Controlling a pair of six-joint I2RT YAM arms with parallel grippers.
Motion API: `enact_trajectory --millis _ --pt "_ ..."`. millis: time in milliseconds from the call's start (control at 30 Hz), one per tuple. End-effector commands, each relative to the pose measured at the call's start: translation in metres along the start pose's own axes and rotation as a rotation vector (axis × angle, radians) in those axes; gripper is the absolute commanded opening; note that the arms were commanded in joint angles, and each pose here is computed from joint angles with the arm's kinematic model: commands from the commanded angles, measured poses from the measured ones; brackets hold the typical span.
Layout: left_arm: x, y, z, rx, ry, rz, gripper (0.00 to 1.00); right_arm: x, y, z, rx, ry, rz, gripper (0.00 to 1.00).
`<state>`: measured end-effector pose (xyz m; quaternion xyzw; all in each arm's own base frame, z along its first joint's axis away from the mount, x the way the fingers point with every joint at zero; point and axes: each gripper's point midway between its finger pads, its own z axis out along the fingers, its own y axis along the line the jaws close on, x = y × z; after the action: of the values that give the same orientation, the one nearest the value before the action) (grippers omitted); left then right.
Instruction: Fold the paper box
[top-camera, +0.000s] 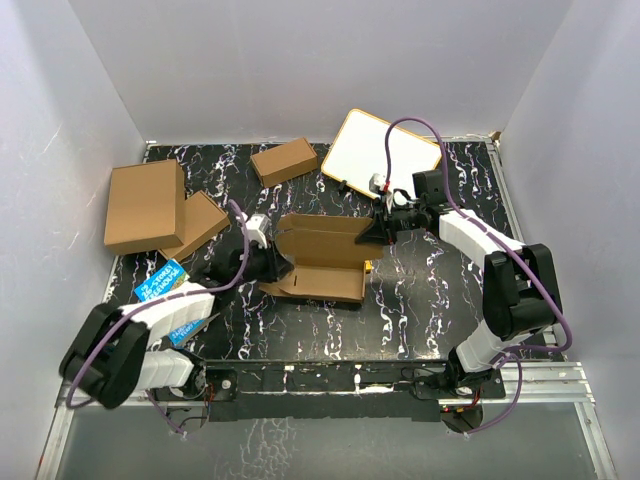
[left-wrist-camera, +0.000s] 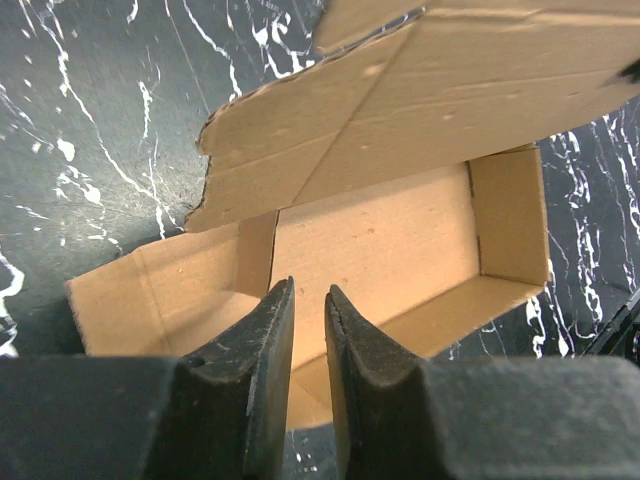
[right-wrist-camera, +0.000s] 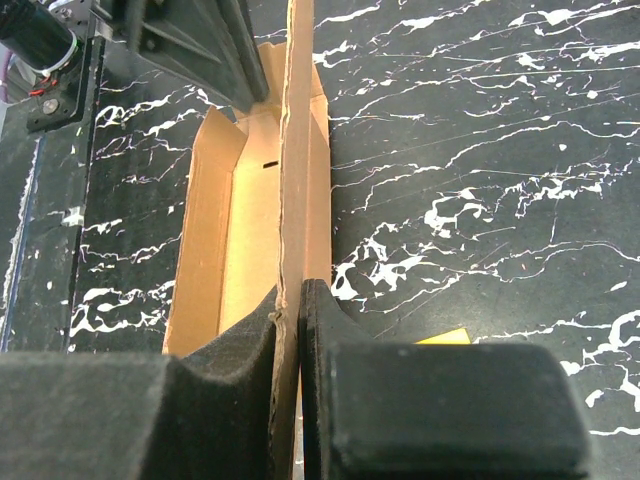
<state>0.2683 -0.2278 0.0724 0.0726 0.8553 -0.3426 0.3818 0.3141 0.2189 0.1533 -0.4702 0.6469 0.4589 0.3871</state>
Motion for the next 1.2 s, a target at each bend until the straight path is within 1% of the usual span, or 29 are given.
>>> enact_trajectory --millis 0,100,133,233,333,567,733,900,1067,1167 --pt "-0.019 -0.001 -0.031 -0.093 -0.005 0.053 0.21 -0.029 0.004 -0.008 -0.013 -0.063 -0.137 0.08" --pt "-0.025 -0.004 -0.048 -0.116 -0.01 0.042 0.27 -0.028 0.004 -0.007 -0.017 -0.063 -0.133 0.08" --pt "-0.028 -0.005 -0.053 -0.127 -0.024 0.029 0.3 -0.028 0.004 -0.007 -0.017 -0.062 -0.133 0.08" --pt "-0.031 -0.006 -0.064 -0.155 -0.048 -0.052 0.41 -0.028 0.004 -0.007 -0.016 -0.06 -0.135 0.08" --pt "-0.03 -0.014 -0.07 -0.128 -0.059 -0.117 0.46 -0.027 0.004 -0.007 -0.015 -0.06 -0.133 0.08" --pt "-0.02 -0.027 -0.078 -0.083 -0.02 -0.215 0.48 -0.025 0.003 -0.006 -0.017 -0.058 -0.127 0.08" --pt "-0.01 -0.028 -0.082 -0.088 0.016 -0.271 0.49 -0.026 0.003 -0.007 -0.014 -0.057 -0.13 0.08" --pt "-0.006 -0.027 -0.083 -0.087 0.006 -0.327 0.52 -0.026 0.003 -0.007 -0.012 -0.056 -0.13 0.08" --pt "-0.005 -0.027 -0.086 -0.086 -0.022 -0.381 0.6 -0.025 0.003 -0.007 -0.011 -0.055 -0.13 0.08" --pt "-0.005 -0.027 -0.088 -0.083 -0.031 -0.4 0.61 -0.025 0.003 -0.007 -0.009 -0.055 -0.13 0.08"
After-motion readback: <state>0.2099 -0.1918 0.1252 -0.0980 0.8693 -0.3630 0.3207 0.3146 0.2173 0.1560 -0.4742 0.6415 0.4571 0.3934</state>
